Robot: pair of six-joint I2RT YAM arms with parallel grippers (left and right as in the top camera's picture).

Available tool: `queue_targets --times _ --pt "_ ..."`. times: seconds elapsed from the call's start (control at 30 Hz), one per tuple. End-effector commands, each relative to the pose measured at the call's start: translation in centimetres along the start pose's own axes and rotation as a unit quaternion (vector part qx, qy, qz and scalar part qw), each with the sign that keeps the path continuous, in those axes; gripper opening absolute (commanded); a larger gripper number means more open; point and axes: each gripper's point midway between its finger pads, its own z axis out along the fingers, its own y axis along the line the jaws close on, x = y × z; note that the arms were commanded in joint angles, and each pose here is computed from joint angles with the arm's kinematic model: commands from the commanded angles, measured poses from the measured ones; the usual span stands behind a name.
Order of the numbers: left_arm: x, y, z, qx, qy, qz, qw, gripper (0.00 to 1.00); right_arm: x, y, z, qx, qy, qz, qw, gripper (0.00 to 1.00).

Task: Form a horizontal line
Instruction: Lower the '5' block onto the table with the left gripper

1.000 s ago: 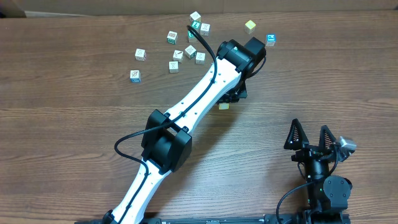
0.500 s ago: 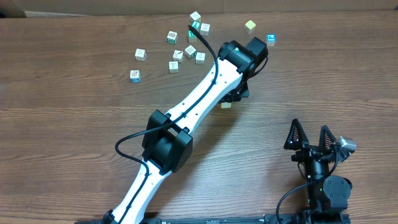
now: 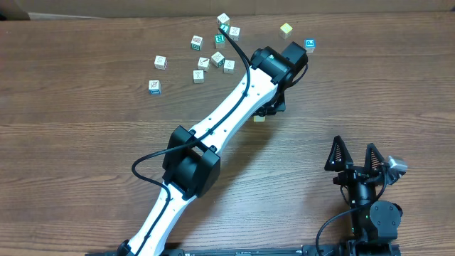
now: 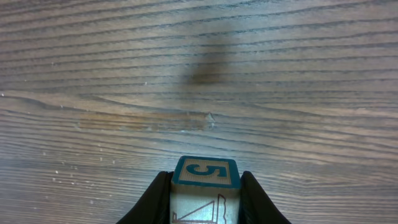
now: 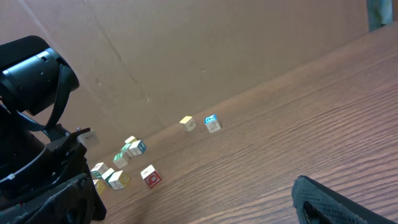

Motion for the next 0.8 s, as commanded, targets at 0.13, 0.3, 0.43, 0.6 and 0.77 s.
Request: queue_targets --times 0.13,0.3,0.43,0.6,0.77 --pt "-0.9 2.1 0.1 0.010 0.028 0.010 0.999 0.05 0.1 -0.3 0.0 0.005 -0.003 -0.004 1.000 1.00" --pt "-0.9 2.6 0.1 0.021 0.043 0.039 0.998 0.08 0.1 -0.3 0.0 0.005 -0.003 -0.004 1.000 1.00" --pt "-0.7 2.7 0.1 0.018 0.046 0.042 0.998 0.08 0.1 -0.3 0.0 0.005 -0.003 -0.004 1.000 1.00" --pt "-0.7 2.7 0.1 0.018 0.046 0.039 0.998 0.06 0.1 -0.3 0.0 0.005 -0.003 -0.004 1.000 1.00" --pt "-1.2 3.3 0.2 0.012 0.045 -0.019 0.999 0.06 0.1 -0.3 0.0 0.005 -0.003 -0.004 1.000 1.00"
